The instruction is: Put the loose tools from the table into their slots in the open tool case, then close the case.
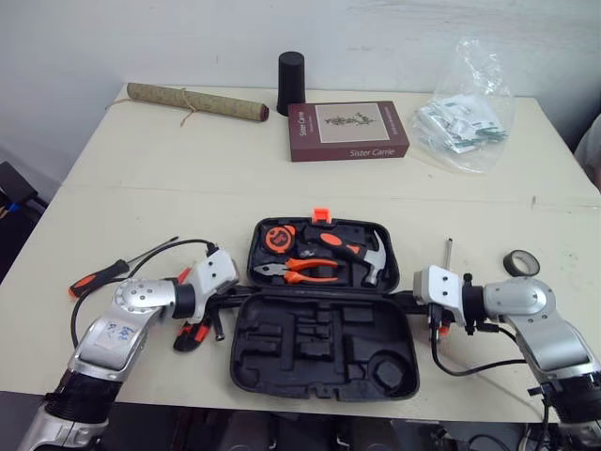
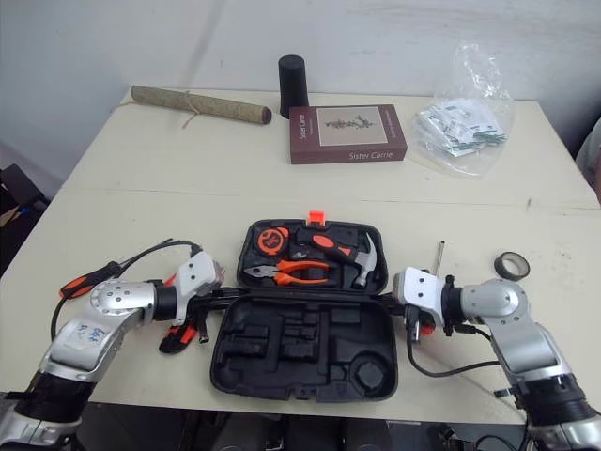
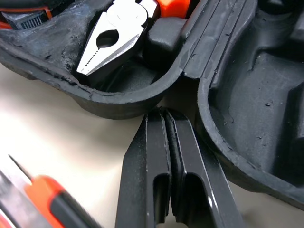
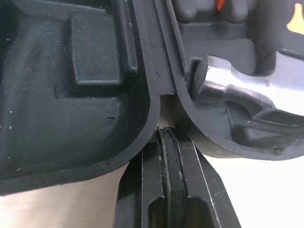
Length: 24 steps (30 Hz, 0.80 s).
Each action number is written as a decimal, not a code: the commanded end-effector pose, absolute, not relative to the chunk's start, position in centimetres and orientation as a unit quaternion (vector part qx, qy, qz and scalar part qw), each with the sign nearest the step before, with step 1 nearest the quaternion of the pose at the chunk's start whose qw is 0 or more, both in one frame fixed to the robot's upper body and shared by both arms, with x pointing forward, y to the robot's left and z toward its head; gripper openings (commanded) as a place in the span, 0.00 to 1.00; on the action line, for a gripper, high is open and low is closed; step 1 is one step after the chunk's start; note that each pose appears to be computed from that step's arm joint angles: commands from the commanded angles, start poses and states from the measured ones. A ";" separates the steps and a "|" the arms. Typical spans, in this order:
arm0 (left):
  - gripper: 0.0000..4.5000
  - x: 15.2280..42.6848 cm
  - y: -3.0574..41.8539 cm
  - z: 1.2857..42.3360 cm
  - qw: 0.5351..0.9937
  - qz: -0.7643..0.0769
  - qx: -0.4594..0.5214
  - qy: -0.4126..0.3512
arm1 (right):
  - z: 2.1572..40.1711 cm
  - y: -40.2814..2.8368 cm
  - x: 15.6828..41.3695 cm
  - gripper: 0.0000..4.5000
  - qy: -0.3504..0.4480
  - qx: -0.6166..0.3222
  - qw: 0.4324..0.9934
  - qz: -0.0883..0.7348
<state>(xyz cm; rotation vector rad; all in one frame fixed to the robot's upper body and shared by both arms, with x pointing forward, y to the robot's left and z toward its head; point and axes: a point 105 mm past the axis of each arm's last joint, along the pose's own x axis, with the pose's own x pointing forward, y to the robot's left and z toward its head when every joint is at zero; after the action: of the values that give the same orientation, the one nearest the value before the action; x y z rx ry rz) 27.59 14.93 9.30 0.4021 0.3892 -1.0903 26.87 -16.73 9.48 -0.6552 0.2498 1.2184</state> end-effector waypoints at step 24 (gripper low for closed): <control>0.01 22.2 19.4 14.3 0.822 -0.523 0.165 0.152 | 14.9 -20.3 22.7 0.00 0.080 -0.279 0.807 0.514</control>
<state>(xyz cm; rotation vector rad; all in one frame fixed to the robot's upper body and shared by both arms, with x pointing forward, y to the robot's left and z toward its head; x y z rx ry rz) 22.65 18.44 12.30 0.3431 0.3746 -1.1255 23.12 -19.51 12.96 -0.5854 0.2151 1.1413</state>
